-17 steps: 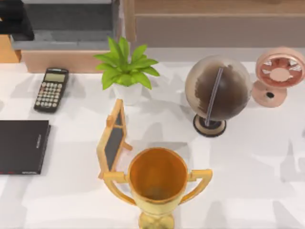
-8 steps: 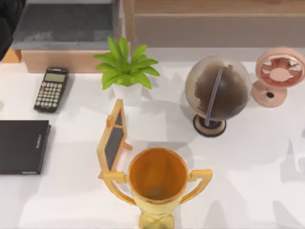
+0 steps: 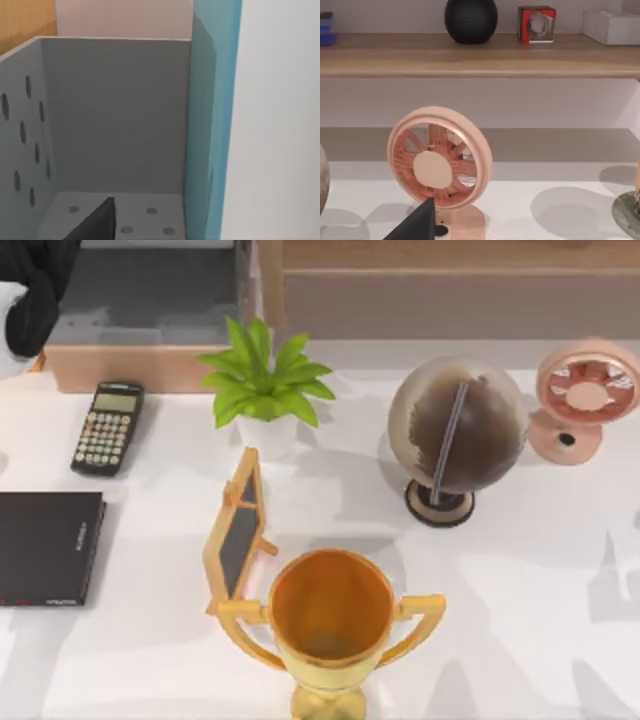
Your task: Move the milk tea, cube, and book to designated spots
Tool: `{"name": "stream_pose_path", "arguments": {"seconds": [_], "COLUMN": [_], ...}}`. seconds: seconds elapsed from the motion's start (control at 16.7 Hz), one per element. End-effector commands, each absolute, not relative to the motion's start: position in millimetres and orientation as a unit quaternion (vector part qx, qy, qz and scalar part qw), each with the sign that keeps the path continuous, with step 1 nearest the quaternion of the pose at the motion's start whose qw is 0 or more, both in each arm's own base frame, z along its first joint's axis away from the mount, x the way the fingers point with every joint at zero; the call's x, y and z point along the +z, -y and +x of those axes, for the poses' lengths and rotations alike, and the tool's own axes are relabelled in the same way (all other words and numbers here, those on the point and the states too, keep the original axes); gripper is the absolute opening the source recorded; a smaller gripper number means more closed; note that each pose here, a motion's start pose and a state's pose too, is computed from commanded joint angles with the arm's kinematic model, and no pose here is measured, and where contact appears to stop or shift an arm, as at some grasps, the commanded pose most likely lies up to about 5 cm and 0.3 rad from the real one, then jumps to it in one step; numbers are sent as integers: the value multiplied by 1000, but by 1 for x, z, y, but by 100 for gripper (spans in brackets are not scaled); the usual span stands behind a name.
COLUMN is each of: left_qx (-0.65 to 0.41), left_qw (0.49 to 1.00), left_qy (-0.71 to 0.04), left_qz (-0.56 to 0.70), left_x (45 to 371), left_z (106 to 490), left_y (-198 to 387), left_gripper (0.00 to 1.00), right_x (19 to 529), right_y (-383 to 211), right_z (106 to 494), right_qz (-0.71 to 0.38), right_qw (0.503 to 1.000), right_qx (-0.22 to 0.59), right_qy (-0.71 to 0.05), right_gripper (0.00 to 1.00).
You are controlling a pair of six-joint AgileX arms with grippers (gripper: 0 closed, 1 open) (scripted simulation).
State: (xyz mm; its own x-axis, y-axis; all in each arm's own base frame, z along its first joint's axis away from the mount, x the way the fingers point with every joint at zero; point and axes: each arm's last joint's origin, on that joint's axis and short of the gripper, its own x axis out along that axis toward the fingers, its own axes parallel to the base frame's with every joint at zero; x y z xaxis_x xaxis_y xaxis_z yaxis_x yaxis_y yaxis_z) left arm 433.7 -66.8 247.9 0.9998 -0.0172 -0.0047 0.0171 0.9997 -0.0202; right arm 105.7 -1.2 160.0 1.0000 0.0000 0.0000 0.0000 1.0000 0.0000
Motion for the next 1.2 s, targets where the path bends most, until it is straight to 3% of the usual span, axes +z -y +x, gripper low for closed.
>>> {"name": "stream_pose_path", "arguments": {"seconds": [0.84,1.2], "left_qx": [-9,-9], "left_qw": [1000,1000], "left_qy": [-2,-2], "left_qz": [-10,-10], "left_x": [248,248], "left_z": [464,464], "left_y": [67,67], "left_gripper": [100,55], "right_x": [160,160], "right_y": [1,1], "right_z": [106,106], "right_qz": [0,0], "right_qw": [1000,1000], "right_qx": [0,0], "right_qy": [0,0], "right_gripper": [100,100]}}
